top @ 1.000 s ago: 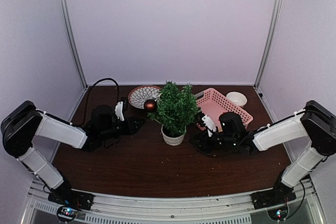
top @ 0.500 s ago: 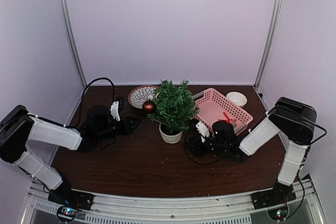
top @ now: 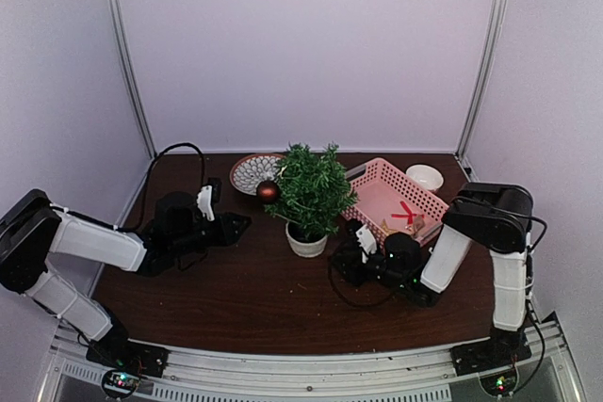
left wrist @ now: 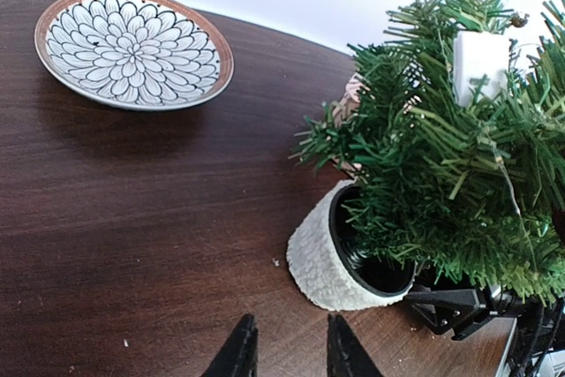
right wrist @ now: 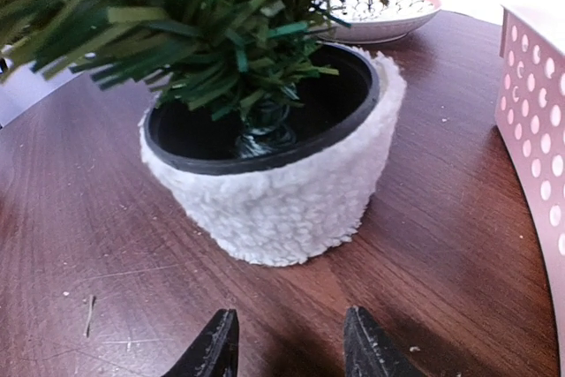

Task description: Decorate the small christmas tree

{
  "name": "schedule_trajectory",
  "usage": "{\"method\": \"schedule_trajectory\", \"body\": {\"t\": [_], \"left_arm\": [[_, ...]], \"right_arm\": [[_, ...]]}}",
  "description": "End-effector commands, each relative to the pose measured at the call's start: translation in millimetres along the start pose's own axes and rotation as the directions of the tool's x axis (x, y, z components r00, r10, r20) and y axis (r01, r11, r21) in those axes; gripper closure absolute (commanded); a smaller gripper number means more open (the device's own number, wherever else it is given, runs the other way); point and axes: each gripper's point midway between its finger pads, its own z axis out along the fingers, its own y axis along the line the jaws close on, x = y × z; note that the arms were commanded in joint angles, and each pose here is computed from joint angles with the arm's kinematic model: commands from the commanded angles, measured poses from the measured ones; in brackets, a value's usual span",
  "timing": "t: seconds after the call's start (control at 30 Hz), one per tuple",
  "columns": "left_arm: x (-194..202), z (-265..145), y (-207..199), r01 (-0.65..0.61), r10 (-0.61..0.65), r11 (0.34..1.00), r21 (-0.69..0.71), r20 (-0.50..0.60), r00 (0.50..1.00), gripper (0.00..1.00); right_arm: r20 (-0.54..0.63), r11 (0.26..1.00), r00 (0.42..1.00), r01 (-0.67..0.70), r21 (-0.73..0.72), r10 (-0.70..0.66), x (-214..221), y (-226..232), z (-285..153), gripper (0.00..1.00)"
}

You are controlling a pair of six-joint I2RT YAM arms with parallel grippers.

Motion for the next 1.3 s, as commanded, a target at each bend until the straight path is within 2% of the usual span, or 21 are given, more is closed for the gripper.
{"method": "schedule_trajectory", "body": {"t": [0.0,0.47,1.0,1.27], "left_arm": [[-10,-3,-2,-0.027,0.027,1.0,0.006,0.035,0.999,0.72],[-9,-5,0,-0.029,0.029,1.0,-0.001,0.034,0.999,0.72],[-6,-9,10,-0.01,0.011,1.0,-0.02,0.03,0.999,0.72],[-5,-10,14,-0.004,0.005,1.0,-0.027,0.028,1.0,0.72]], "right_arm": [[0.113,0.999,0.993,-0.027,0.016,0.025,-21,-1,3,0.56],[0.086,0.999,0.995,0.044,0.0,-0.044,-25,3,22,0.48],[0.087,0.985,0.994,0.079,-0.156,-0.066,-26,34,39,0.48],[0.086,0.976,0.991,0.118,-0.184,-0.104,-26,53,46,0.49]]}}
